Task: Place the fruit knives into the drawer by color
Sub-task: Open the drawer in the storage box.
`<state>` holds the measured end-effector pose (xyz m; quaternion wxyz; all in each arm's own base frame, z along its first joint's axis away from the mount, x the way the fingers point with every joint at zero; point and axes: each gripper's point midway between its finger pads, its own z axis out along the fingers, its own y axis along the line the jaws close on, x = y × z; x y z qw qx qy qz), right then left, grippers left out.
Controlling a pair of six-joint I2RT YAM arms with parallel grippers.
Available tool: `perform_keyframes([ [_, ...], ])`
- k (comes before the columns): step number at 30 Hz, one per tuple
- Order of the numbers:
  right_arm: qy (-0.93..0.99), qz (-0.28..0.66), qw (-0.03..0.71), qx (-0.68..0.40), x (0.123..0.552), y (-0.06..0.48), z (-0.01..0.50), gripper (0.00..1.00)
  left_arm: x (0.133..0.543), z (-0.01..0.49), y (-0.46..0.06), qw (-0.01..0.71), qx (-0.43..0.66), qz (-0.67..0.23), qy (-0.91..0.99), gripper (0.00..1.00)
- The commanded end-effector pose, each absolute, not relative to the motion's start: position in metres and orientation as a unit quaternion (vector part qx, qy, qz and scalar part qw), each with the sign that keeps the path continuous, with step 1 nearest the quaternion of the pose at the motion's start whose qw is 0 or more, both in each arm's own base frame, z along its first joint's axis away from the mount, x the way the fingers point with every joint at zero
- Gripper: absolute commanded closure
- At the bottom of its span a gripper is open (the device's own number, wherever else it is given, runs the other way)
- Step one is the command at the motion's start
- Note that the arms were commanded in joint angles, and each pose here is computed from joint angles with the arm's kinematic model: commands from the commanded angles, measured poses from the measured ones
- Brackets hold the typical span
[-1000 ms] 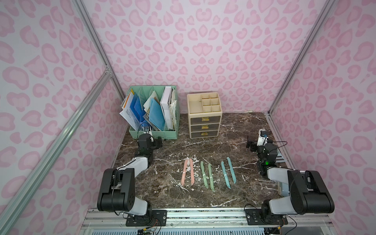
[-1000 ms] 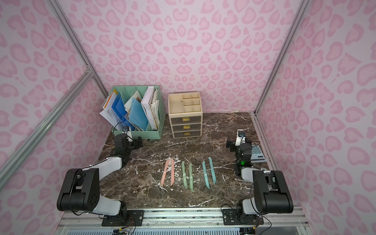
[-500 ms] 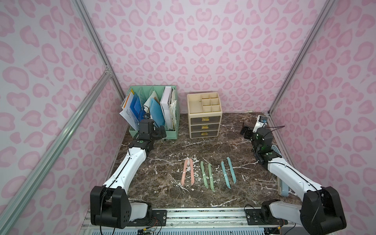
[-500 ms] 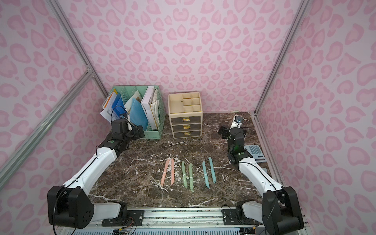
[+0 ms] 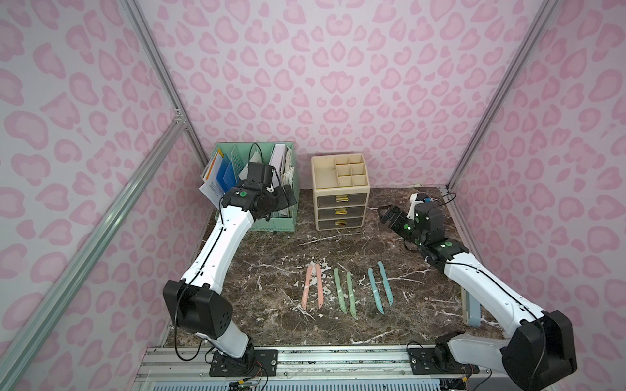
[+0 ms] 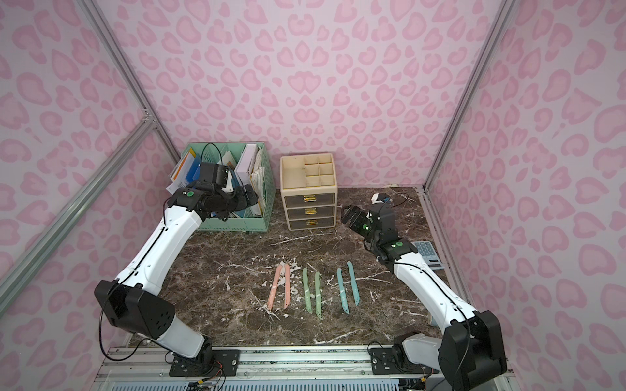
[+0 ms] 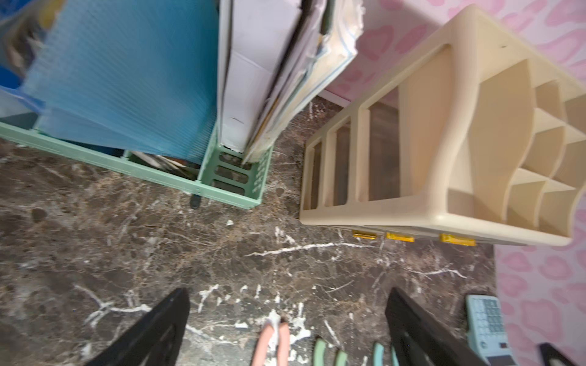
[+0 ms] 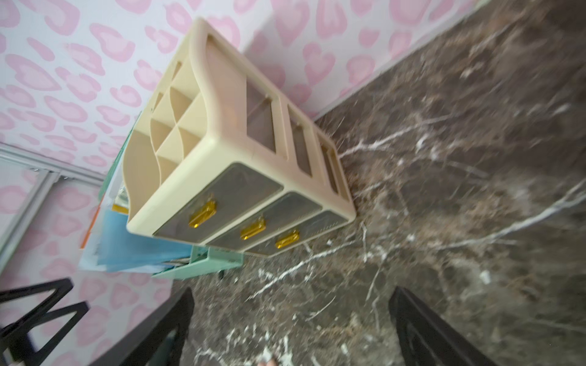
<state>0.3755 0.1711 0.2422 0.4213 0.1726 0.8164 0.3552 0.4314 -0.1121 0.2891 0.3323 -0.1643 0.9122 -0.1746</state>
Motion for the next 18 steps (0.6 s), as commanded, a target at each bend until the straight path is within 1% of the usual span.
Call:
perform_keyframes([
  [1, 0.764, 0.484, 0.374, 0.203, 0.365, 0.198, 0.263, 0.0, 0.428, 0.289, -0.136, 0.274, -0.171, -0.221, 0.92, 0.02],
  [5, 0.719, 0.555, 0.346, 0.234, 0.358, 0.206, 0.259, 0.0, 0.441, 0.307, -0.164, 0.272, -0.141, -0.239, 0.921, 0.02],
  [10, 0.693, 0.592, 0.323, 0.255, 0.36, 0.216, 0.256, 0.01, 0.458, 0.31, -0.185, 0.25, -0.129, -0.268, 0.921, 0.03],
  [12, 0.684, 0.605, 0.317, 0.256, 0.363, 0.222, 0.257, 0.02, 0.462, 0.309, -0.19, 0.239, -0.127, -0.273, 0.923, 0.02],
  [15, 0.676, 0.616, 0.311, 0.259, 0.369, 0.23, 0.257, 0.07, 0.469, 0.304, -0.193, 0.232, -0.122, -0.271, 0.926, 0.02],
  [17, 0.67, 0.623, 0.307, 0.263, 0.375, 0.235, 0.255, 0.15, 0.476, 0.299, -0.195, 0.234, -0.12, -0.268, 0.927, 0.06],
  [18, 0.667, 0.625, 0.306, 0.265, 0.377, 0.237, 0.255, 0.18, 0.479, 0.296, -0.194, 0.235, -0.119, -0.264, 0.928, 0.07],
])
